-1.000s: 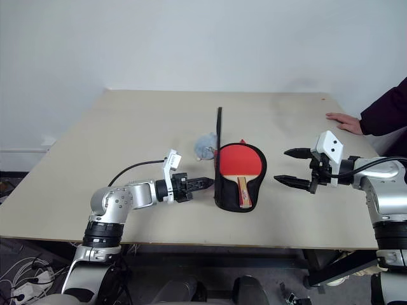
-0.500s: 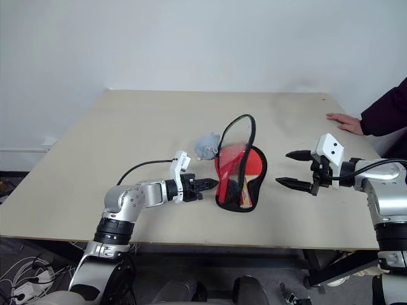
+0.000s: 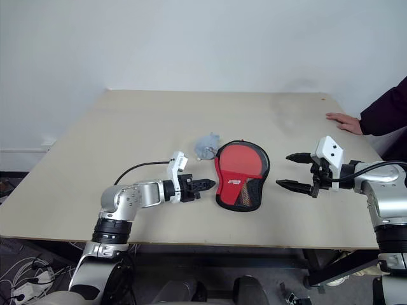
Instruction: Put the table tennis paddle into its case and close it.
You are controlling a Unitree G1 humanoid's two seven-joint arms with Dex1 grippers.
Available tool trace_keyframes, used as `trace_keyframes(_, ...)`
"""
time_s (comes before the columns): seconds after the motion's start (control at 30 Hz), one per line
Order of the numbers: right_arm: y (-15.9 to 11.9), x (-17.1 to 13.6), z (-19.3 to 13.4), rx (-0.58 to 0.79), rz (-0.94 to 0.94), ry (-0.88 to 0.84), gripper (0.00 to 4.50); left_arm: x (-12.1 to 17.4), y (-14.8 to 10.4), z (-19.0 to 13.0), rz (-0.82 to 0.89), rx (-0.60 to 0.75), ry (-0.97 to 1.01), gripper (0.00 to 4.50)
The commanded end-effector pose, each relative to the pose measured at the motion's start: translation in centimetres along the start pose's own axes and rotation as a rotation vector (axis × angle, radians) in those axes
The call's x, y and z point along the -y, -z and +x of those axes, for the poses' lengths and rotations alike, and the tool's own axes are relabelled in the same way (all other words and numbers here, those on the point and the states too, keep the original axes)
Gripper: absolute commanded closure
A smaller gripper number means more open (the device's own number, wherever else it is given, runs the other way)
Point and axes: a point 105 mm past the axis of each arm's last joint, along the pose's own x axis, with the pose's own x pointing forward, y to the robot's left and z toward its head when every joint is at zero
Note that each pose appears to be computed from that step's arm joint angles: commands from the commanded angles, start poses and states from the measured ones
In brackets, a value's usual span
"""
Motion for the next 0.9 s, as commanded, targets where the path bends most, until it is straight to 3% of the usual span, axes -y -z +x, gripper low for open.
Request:
trace_keyframes(0.03,-1.4,0.2,-0.4,0.038,-0.044,0.02,0.0,0.9,-2.0,-1.6,-0.014,0.076,0.036,4.48)
trace_keyframes(0.07,-1.4,0.2,-0.4,0.038,-0.043,0.02,0.0,0.8,-2.2,-2.2,-0.032,0.083,0.038,4.48)
trace_keyframes(0.33,-1.5,-0.2,0.0,0.045,-0.035,0.016,0.0,0.0,-1.1,-5.9,-0.111,0.063,0.058,2.48)
trace_keyframes(0.63,-1.6,-0.5,0.3,0.051,-0.03,0.008,0.0,-0.2,0.1,-6.0,-0.226,0.053,0.095,0.08)
trace_keyframes(0.9,-1.7,-0.7,0.3,0.048,-0.027,0.003,0.0,-0.3,0.8,-4.2,-0.365,0.045,0.094,0.03)
